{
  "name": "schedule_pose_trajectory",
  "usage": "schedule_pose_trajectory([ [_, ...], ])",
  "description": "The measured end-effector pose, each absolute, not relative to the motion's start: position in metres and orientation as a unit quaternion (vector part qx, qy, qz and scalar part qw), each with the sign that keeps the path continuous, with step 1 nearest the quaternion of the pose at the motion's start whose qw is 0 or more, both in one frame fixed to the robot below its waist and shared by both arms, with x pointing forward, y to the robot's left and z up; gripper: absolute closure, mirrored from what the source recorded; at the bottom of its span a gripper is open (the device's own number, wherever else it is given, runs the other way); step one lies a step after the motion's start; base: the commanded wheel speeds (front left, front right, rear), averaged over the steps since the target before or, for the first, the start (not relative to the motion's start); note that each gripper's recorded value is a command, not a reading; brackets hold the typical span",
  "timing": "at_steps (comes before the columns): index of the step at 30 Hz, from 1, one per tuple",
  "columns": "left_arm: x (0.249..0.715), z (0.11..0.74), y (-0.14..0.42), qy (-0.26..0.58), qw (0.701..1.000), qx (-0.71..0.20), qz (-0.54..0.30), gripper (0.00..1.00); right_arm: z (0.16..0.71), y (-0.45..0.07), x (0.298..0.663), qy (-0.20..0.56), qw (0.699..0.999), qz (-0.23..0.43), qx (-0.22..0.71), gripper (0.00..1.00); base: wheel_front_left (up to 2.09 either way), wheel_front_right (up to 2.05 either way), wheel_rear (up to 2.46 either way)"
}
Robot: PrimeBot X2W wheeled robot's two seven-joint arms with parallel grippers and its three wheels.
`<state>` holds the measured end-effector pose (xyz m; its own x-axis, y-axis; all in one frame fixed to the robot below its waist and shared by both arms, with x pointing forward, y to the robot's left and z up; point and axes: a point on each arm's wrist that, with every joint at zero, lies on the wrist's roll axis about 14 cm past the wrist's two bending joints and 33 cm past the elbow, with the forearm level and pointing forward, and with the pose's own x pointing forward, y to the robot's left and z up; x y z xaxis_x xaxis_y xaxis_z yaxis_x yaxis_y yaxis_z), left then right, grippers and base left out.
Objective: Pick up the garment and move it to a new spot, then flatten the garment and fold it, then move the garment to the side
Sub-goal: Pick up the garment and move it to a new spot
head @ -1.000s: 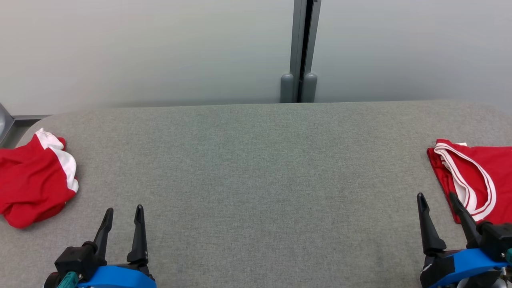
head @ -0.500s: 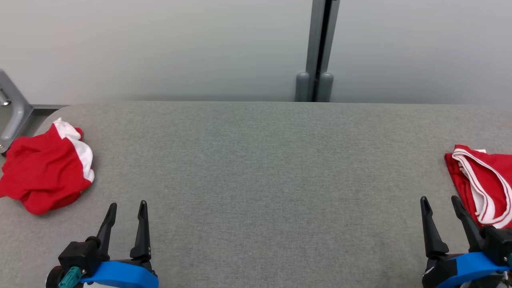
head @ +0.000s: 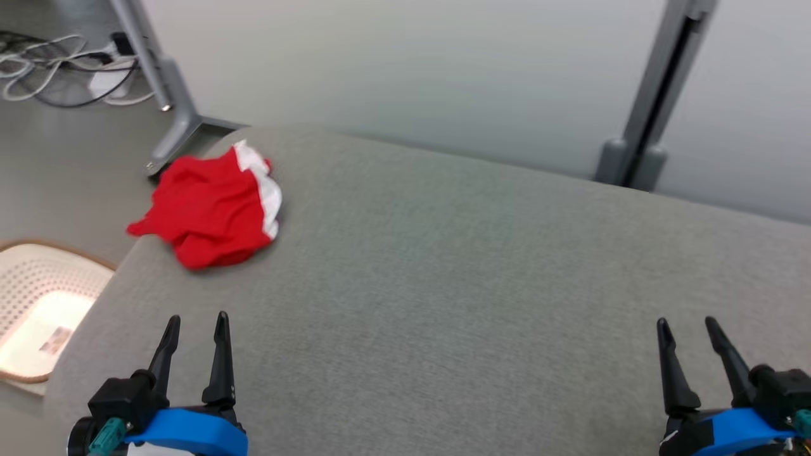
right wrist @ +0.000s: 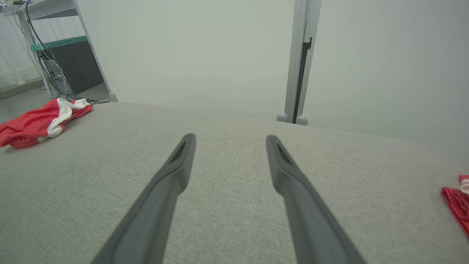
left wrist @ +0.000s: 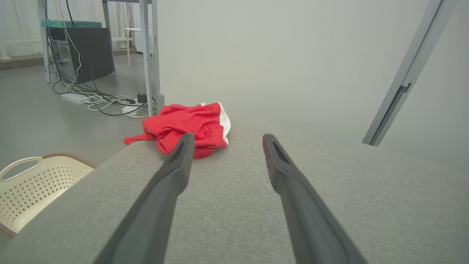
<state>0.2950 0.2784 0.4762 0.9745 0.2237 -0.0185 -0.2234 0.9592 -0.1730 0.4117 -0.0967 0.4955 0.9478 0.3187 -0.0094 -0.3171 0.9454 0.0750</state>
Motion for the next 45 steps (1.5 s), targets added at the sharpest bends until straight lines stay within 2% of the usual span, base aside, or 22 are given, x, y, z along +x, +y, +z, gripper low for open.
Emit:
schedule_pose_trajectory([
  [9, 0.254, 0.47, 0.314, 0.006, 0.979, -0.087, 0.187, 0.0, 0.485, -0.041, 0.424, 0.024, 0.971, 0.234, 0.044, 0.0, 0.0, 0.0, 0.0],
  [22, 0.253, 0.471, 0.315, 0.002, 0.976, -0.095, 0.197, 0.0, 0.476, -0.032, 0.426, 0.032, 0.968, 0.246, 0.046, 0.0, 0.0, 0.0, 0.0],
  [31, 0.296, 0.522, 0.333, -0.04, 0.974, -0.127, 0.184, 0.0, 0.471, -0.043, 0.432, 0.035, 0.971, 0.231, 0.048, 0.0, 0.0, 0.0, 0.0],
  [35, 0.324, 0.542, 0.348, -0.007, 0.977, -0.118, 0.176, 0.0, 0.469, -0.049, 0.439, 0.035, 0.973, 0.223, 0.045, 0.0, 0.0, 0.0, 0.0],
  [39, 0.351, 0.548, 0.378, 0.032, 0.974, -0.094, 0.204, 0.0, 0.464, -0.055, 0.448, 0.037, 0.975, 0.215, 0.044, 0.0, 0.0, 0.0, 0.0],
  [44, 0.394, 0.498, 0.405, 0.142, 0.957, -0.102, 0.229, 0.0, 0.451, -0.077, 0.461, 0.044, 0.98, 0.192, 0.037, 0.0, 0.0, 0.0, 0.0],
  [45, 0.394, 0.498, 0.405, 0.142, 0.957, -0.102, 0.229, 0.0, 0.451, -0.077, 0.461, 0.044, 0.98, 0.192, 0.037, 0.0, 0.0, 0.0, 0.0],
])
